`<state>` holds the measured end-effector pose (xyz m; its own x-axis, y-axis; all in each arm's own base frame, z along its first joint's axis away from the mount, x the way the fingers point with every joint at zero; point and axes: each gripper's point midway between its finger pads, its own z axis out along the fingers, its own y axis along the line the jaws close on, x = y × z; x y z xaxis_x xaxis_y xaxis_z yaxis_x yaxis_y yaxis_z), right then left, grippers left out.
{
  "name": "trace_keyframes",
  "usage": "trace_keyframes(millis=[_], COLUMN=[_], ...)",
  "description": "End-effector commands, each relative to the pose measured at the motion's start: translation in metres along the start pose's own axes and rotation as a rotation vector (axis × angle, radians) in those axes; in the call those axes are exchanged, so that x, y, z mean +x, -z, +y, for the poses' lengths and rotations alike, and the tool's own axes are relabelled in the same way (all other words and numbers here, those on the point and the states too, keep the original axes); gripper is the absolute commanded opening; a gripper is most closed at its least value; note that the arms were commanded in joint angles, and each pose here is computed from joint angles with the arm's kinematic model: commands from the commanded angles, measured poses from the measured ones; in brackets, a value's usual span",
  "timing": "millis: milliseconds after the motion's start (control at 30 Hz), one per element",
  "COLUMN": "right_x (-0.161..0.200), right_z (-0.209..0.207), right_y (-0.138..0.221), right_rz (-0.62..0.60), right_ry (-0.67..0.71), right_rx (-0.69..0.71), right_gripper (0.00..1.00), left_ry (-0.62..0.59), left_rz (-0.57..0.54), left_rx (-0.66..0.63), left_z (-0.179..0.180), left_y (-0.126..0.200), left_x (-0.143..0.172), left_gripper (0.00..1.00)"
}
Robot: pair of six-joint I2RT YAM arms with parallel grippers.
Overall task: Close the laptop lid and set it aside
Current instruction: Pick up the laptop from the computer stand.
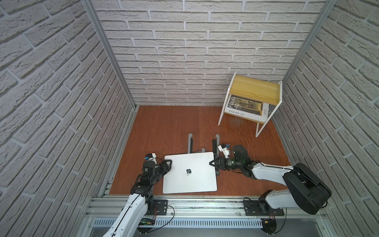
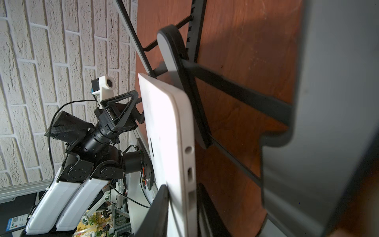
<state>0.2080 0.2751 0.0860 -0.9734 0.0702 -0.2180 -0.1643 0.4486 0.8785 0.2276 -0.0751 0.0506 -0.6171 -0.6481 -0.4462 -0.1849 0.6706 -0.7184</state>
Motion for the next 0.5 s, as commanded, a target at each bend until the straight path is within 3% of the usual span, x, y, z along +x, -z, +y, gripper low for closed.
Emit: trace_keyframes(millis=[0,467], right_x=[-0.017,-0.014], right_z=[0.047,0.066], right_y=[-0.003,-0.024], right_rz=[-0.041,-0.010], right_ry=[0.093,0.100], right_rx=[-0.131,-0.167], right_gripper=[0.26,0.27], left_ry=[-0.009,-0.006], left_rz=[-0.008,-0.024], left_rx=[0.074,0.081], left_z=[-0.015,-0.015], left_y=[0.001,0.004], left_x=[-0.003,-0.004], left_gripper=[0.68,0.68])
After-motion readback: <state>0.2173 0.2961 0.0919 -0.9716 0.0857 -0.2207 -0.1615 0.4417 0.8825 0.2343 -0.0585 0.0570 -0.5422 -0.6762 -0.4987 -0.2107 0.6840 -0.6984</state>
